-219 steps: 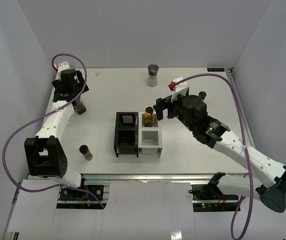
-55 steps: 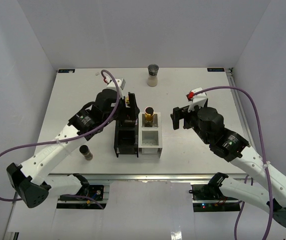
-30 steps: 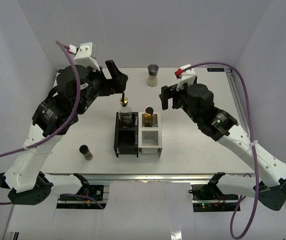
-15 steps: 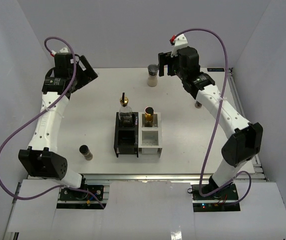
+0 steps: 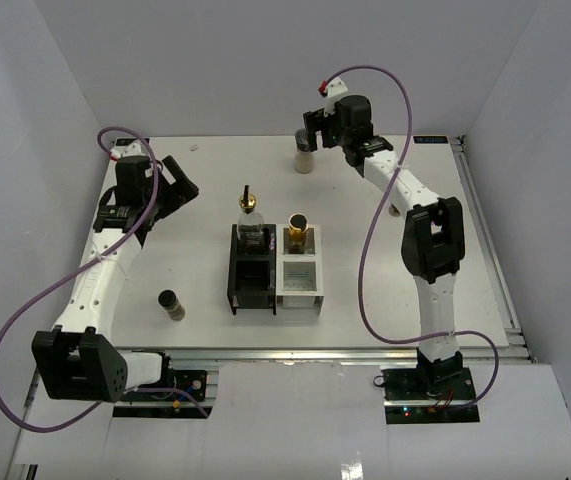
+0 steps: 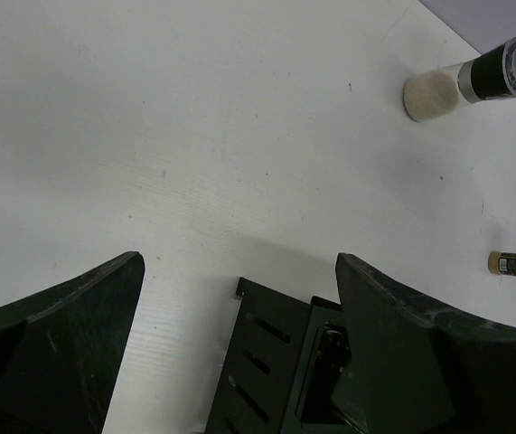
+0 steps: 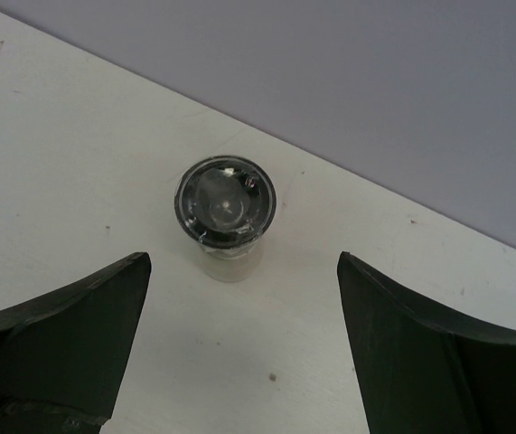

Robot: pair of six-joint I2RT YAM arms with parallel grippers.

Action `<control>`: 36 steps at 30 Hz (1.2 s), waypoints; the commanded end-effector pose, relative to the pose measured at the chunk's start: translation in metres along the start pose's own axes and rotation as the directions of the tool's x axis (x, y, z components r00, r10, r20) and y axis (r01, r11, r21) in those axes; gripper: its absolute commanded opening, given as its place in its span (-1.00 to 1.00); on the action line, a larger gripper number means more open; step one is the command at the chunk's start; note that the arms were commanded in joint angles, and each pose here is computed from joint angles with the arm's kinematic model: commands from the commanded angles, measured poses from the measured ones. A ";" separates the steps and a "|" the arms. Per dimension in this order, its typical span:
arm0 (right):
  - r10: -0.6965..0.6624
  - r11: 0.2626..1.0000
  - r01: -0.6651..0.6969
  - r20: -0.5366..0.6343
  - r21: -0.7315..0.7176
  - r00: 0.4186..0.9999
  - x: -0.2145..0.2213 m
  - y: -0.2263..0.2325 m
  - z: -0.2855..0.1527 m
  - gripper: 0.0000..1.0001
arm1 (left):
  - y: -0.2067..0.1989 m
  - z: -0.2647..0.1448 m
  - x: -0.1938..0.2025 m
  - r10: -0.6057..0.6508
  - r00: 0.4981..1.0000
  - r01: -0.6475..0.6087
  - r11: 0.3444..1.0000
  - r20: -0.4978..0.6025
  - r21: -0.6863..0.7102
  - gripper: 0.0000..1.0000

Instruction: Organize the condiment bottles

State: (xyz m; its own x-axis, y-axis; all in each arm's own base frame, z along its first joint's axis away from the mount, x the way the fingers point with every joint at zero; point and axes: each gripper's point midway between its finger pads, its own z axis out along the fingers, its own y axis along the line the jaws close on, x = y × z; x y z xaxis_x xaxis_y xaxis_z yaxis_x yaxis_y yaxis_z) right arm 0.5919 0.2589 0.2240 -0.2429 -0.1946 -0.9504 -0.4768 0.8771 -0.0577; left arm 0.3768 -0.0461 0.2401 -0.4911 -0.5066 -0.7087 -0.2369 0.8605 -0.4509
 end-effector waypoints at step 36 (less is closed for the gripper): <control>-0.010 0.991 0.034 0.190 -0.126 0.982 0.029 0.011 0.088 0.89 | -0.002 0.002 0.007 0.013 0.999 -0.017 0.997 0.053 0.078 0.96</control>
State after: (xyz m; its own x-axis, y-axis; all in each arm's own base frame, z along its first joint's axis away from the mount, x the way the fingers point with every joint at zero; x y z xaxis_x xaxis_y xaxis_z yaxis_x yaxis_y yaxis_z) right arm 0.6403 0.3005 0.1434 -0.1627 -0.1535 -0.9747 -0.5925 0.8051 -0.0279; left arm 0.3768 -0.0517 0.2205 -0.4843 -0.4994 -0.7183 -0.1933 0.8618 -0.4689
